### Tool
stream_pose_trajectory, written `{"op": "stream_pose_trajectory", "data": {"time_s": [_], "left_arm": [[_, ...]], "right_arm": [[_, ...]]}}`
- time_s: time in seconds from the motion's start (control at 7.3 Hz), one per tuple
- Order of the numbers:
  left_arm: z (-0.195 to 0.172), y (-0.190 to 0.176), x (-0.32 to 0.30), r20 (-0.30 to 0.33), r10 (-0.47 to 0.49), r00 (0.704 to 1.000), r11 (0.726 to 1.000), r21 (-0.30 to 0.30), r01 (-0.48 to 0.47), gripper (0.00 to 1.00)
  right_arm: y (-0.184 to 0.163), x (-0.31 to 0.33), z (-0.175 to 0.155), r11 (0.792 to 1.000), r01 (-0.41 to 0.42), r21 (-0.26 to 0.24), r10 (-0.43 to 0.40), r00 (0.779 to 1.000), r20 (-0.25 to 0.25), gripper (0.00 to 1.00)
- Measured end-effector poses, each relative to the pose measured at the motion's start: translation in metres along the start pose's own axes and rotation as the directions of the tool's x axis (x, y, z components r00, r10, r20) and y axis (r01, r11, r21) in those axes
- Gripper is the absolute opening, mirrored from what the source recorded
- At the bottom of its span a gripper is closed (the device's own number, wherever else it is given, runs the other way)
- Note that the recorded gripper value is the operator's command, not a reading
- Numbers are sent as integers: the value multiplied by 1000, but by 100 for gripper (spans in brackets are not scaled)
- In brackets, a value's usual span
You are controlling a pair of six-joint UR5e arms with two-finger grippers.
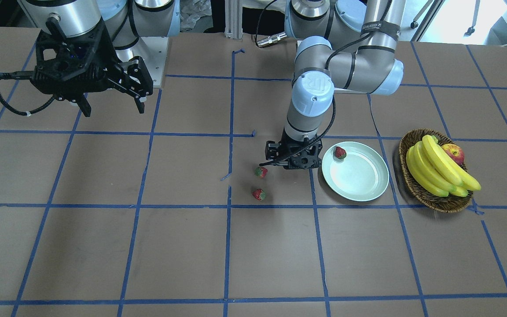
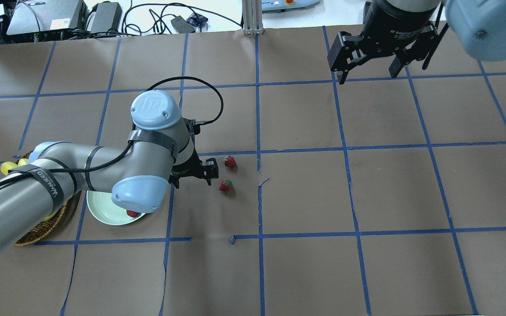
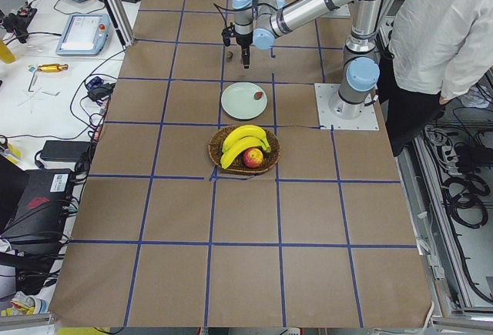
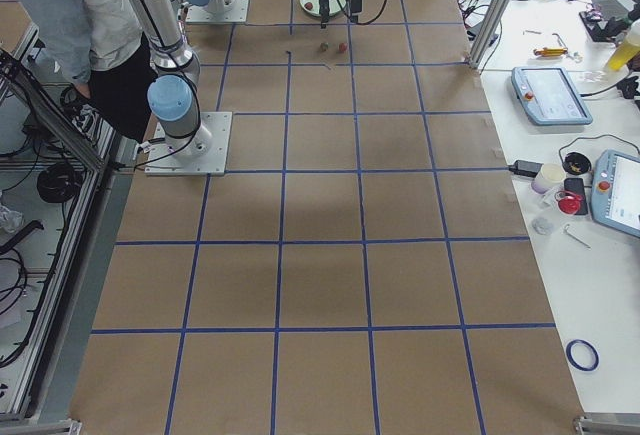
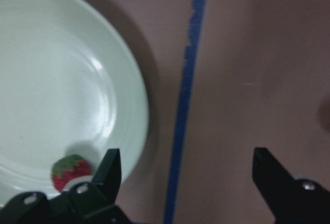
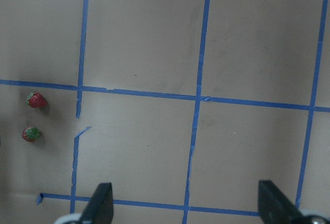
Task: Collect all strawberries into plate
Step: 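Return the left gripper to the cluster and grasp another strawberry, then lower the strawberry onto the plate and release it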
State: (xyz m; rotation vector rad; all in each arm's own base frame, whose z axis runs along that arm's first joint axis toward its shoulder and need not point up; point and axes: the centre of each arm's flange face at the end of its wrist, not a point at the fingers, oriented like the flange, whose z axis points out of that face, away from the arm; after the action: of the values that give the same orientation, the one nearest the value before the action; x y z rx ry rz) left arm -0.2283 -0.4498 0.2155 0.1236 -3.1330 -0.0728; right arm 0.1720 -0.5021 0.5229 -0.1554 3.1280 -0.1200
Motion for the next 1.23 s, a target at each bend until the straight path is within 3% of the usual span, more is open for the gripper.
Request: {"op": "stream_pose_trajectory", "data": {"time_s": [0.14,0.41,0.55,0.96,1.23], "left_arm": [[10,4,21,-29,6,1000,1000,5,-6,75],[31,2,40,-53,1,999,1000,26,0,63],[38,-1,44,-58,-9,998,999,37,11,47],[45,-4,49,-57,-22,998,999,42,24,11],[33,-5,49,-45,-18,999,998,60,21,12]], "right_arm": [[0,0,0,1000,0,0,0,1000,0,100],[0,0,0,1000,1,-2,-1,1000,1,100],[0,0,1,1000,1,-2,-1,1000,1,100],[0,0,1,1000,1,-3,-1,1000,1,100],[0,0,1,1000,1,-3,-1,1000,1,100]]}}
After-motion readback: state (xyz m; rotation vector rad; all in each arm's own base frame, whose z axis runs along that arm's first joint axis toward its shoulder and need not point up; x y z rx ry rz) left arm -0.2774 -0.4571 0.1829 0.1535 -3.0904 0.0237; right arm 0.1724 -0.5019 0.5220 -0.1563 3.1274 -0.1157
